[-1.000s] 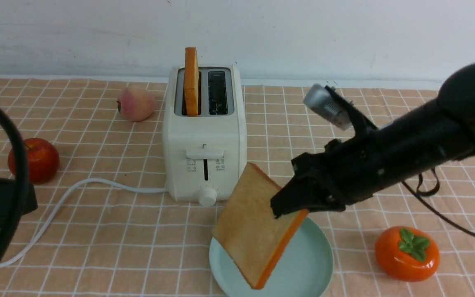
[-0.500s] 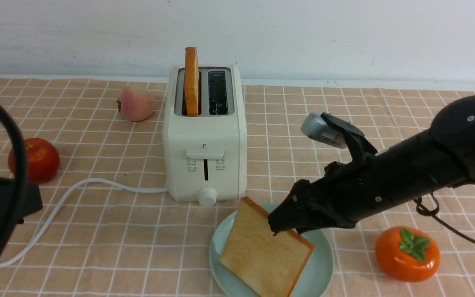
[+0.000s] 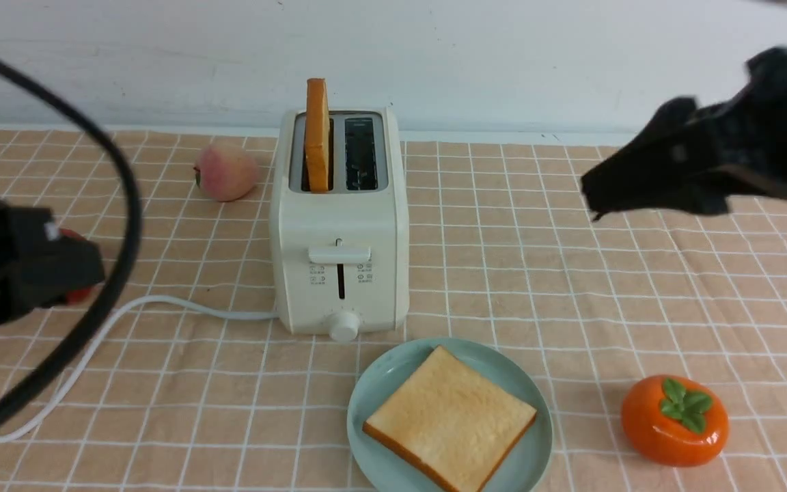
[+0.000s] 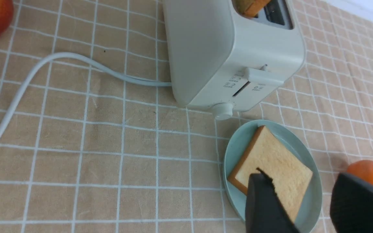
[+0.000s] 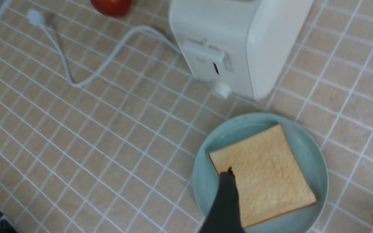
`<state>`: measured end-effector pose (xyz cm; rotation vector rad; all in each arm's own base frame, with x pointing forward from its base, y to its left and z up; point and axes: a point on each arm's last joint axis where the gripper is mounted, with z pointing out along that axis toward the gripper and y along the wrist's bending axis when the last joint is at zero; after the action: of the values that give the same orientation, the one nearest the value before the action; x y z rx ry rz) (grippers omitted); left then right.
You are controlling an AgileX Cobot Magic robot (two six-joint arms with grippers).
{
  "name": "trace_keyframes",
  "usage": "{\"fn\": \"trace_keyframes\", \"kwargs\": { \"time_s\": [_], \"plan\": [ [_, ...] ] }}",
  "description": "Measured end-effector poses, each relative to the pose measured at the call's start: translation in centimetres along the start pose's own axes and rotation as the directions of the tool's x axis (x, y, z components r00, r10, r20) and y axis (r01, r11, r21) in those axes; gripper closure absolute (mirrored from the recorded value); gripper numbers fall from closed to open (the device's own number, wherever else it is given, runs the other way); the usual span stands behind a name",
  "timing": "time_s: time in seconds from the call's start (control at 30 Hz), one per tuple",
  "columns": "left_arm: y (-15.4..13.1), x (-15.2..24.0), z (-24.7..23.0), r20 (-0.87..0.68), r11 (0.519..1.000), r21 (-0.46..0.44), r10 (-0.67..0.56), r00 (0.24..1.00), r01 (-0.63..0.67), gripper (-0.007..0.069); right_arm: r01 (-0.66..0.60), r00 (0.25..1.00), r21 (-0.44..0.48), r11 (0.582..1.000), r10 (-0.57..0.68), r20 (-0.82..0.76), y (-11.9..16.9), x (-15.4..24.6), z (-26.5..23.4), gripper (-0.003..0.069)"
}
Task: Take toasted bread from bread machine on light coffee tablecloth place on plate.
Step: 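Reach for a toast slice standing in the toaster with the left gripper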
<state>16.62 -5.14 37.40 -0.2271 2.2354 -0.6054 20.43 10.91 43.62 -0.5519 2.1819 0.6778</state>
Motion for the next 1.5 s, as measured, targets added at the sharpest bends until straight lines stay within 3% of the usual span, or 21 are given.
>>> {"fn": "trace_keyframes", "kwargs": {
  "time_s": [0.13, 0.2, 0.37, 0.5, 0.6, 0.63, 0.73, 0.87, 1.03, 1.2, 1.23, 1.27, 1.43, 1.5],
  "plan": [
    [-0.7, -2.4, 2.8, -0.083, 0.999, -0.030, 0.034, 0.996, -0.036, 0.0249, 0.037, 0.997, -0.004, 0.999, -0.036, 0.065, 1.4, 0.4, -3.1, 0.0166],
    [-1.3, -4.4, 5.5, -0.141, 0.998, -0.046, 0.044, 0.989, -0.051, 0.0173, 0.060, 0.995, -0.002, 0.998, -0.060, 0.083, 2.1, 1.0, -4.7, 0.0195],
    [-3.7, -7.5, 9.2, -0.155, 0.994, -0.010, 0.106, 0.982, -0.109, 0.0068, 0.096, 0.994, -0.011, 0.995, -0.095, 0.044, 2.6, 1.8, -5.7, 0.0208],
    [-6.8, -8.3, 12.1, -0.168, 0.977, -0.010, 0.210, 0.963, -0.215, 0.0034, 0.138, 0.990, -0.020, 0.990, -0.138, 0.014, 2.8, 2.2, -5.9, 0.0209],
    [-8.0, -8.8, 14.2, -0.180, 0.971, -0.062, 0.217, 0.959, -0.232, 0.0032, 0.145, 0.989, -0.023, 0.989, -0.144, 0.005, 2.9, 2.3, -6.0, 0.0209],
    [-8.8, -9.3, 15.9, -0.177, 0.963, -0.118, 0.221, 0.959, -0.244, 0.0034, 0.147, 0.989, -0.024, 0.989, -0.147, -0.003, 2.9, 2.4, -6.0, 0.0209],
    [-9.1, -9.7, 19.4, -0.195, 0.951, -0.180, 0.214, 0.957, -0.250, 0.0037, 0.150, 0.989, -0.024, 0.988, -0.150, -0.006, 2.9, 2.4, -6.0, 0.0209],
    [-9.4, -9.9, 23.0, -0.206, 0.943, -0.198, 0.227, 0.952, -0.268, 0.0043, 0.152, 0.988, -0.021, 0.988, -0.152, -0.007, 2.8, 2.4, -6.0, 0.0209],
    [-8.9, -9.6, 25.7, -0.222, 0.931, -0.222, 0.240, 0.945, -0.289, 0.0107, 0.154, 0.988, -0.020, 0.988, -0.154, -0.019, 2.8, 2.5, -6.0, 0.0209],
    [-8.5, -9.6, 26.4, -0.224, 0.915, -0.250, 0.264, 0.938, -0.317, 0.0432, 0.156, 0.987, -0.028, 0.987, -0.157, -0.041, 2.8, 2.7, -6.0, 0.0217],
    [-8.6, -9.8, 26.0, -0.216, 0.913, -0.253, 0.269, 0.939, -0.320, 0.0535, 0.157, 0.987, -0.028, 0.987, -0.158, -0.041, 2.8, 2.8, -6.0, 0.0218],
    [-8.7, -10.0, 25.6, -0.213, 0.911, -0.258, 0.273, 0.938, -0.323, 0.0561, 0.157, 0.987, -0.029, 0.987, -0.158, -0.043, 2.9, 2.8, -6.0, 0.0218],
    [-10.1, -12.1, 20.3, -0.120, 0.915, -0.236, 0.308, 0.944, -0.328, 0.0548, 0.158, 0.986, -0.029, 0.987, -0.159, -0.040, 2.9, 2.8, -6.2, 0.0218],
    [-11.0, -13.4, 15.2, -0.056, 0.914, -0.214, 0.340, 0.939, -0.344, 0.0548, 0.158, 0.986, -0.030, 0.987, -0.160, -0.044, 2.9, 2.9, -6.2, 0.0218]
  ]
}}
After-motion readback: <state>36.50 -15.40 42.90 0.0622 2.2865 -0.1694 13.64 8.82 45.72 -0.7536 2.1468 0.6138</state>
